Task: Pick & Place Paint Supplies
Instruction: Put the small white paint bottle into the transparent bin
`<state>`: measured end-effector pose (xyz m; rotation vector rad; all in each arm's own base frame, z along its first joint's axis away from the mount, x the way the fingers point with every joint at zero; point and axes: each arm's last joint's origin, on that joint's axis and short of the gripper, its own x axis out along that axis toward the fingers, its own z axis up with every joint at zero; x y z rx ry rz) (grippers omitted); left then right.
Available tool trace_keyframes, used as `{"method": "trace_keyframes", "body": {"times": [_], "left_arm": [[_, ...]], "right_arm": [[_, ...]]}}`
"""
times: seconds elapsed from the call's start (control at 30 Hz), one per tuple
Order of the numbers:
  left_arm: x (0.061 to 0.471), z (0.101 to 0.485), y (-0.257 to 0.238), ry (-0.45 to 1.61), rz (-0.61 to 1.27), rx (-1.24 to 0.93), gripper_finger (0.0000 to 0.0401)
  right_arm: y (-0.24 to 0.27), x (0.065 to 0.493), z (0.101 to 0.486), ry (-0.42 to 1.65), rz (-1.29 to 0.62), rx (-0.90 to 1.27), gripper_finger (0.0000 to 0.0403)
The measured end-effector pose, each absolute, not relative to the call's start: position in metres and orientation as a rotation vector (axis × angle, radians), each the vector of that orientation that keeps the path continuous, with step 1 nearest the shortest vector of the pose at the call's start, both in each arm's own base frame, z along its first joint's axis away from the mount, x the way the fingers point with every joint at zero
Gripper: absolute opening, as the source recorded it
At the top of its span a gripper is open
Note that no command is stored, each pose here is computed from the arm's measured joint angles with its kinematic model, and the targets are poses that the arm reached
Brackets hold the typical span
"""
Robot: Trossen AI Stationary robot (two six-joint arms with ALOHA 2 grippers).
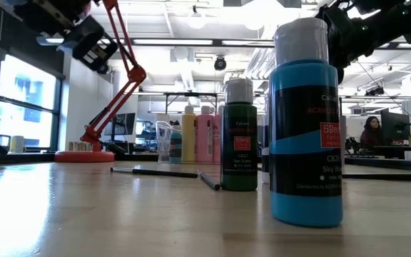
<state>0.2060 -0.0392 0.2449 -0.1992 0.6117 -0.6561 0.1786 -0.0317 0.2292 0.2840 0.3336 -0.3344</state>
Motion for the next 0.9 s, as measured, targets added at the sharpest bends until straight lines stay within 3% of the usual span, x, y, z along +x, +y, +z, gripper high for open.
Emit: {"method": "trace_keyframes", "body": {"times": [0.3,0.57,0.9], "left_arm": [[0.211,0.273,-0.043,0.616,-0.578,-0.405,0.0244],[0.205,0.306,-0.087,0.573,-0.652,-0.374,0.0244],[0.19,0.322,-0.123,0.748,-0.341,-0.29,0.0244]], "right_arm": [[-0.031,0.179,0.229,0.326,-0.326,0.35,0.0008],[-0.031,0.179,0.229,0.33,-0.315,0.352,0.0008],[-0.031,0.179,0.229,0.332,-0.316,0.352,0.0008]]}}
